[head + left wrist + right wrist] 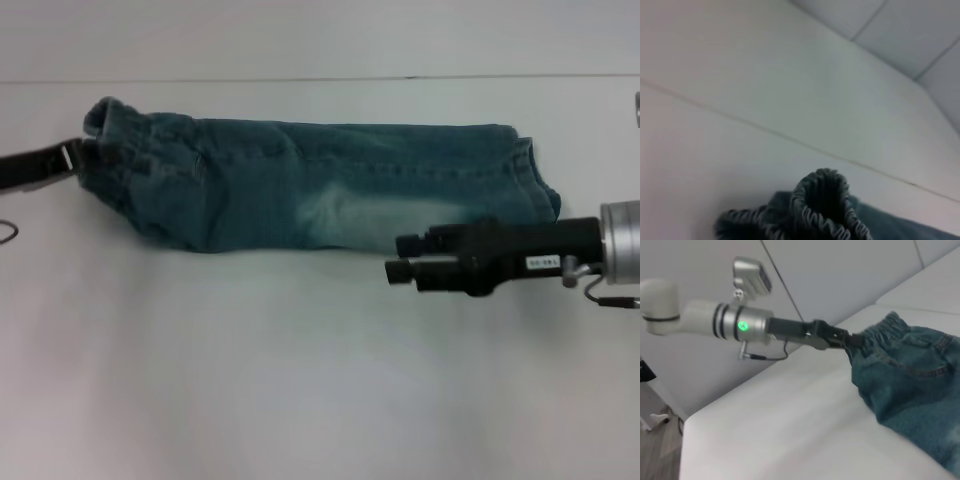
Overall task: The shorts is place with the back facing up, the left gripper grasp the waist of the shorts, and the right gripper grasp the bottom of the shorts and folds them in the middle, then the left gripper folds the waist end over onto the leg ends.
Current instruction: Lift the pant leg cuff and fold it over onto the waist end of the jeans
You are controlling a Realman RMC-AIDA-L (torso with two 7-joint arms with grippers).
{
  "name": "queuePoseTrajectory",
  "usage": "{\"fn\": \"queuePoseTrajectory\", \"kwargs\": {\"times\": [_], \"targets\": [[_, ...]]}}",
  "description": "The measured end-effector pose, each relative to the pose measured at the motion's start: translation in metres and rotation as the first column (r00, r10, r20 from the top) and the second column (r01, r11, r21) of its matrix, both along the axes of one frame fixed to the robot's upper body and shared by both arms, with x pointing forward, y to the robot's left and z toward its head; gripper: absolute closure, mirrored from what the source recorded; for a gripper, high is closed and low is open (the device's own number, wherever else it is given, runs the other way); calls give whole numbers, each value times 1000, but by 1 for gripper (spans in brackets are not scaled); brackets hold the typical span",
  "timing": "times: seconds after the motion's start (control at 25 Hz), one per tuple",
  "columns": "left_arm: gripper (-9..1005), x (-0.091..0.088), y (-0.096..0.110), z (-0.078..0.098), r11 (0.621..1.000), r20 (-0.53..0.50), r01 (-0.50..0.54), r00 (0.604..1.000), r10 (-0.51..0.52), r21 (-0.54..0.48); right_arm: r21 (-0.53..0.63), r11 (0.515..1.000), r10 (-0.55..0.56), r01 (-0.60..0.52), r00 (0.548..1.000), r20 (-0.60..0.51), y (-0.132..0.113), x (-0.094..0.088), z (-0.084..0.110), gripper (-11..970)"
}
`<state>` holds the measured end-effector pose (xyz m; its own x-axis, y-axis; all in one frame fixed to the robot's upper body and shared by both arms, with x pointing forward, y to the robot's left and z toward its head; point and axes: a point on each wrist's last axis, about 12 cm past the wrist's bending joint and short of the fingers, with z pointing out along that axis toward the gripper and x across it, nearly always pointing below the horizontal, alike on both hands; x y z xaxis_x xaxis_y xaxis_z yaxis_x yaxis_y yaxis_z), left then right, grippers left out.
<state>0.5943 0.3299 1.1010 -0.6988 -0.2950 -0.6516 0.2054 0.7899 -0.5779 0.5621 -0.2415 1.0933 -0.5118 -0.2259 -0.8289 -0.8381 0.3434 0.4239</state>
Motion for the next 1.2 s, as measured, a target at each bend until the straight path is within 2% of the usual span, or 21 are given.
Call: {"fn": "queuePoseTrajectory", "kwargs": {"times": [0.08, 0.16, 0.28, 0.36, 0.56, 0.68, 0.96, 1.2], "targets": [[870, 4, -6, 9, 999, 9, 38, 999, -38, -17, 16, 997, -71, 71, 997, 26, 2, 6, -1, 238], [870, 9, -11, 18, 997, 16, 72, 997, -71, -32, 48, 980, -193, 191, 980, 49, 0, 15, -5, 298], [869, 16, -21, 32, 992, 32, 117, 993, -115, -49, 127, 920, -383, 371, 920, 87, -2, 25, -15, 465], [869, 22, -28, 42, 988, 44, 141, 989, -139, -58, 160, 884, -461, 440, 878, 132, 0, 28, -23, 576], [871, 37, -49, 74, 969, 93, 222, 973, -212, -107, 155, 842, -540, 517, 803, 252, 22, 32, -41, 784], [874, 43, -58, 87, 959, 117, 250, 965, -236, -130, 124, 829, -554, 545, 771, 313, 35, 36, -46, 960], [874, 53, -77, 115, 930, 181, 320, 940, -289, -179, 22, 826, -528, 563, 760, 378, 67, 49, -49, 959], [874, 56, -90, 125, 911, 193, 368, 923, -333, -187, -38, 858, -456, 512, 795, 400, 100, 50, -47, 958]]}}
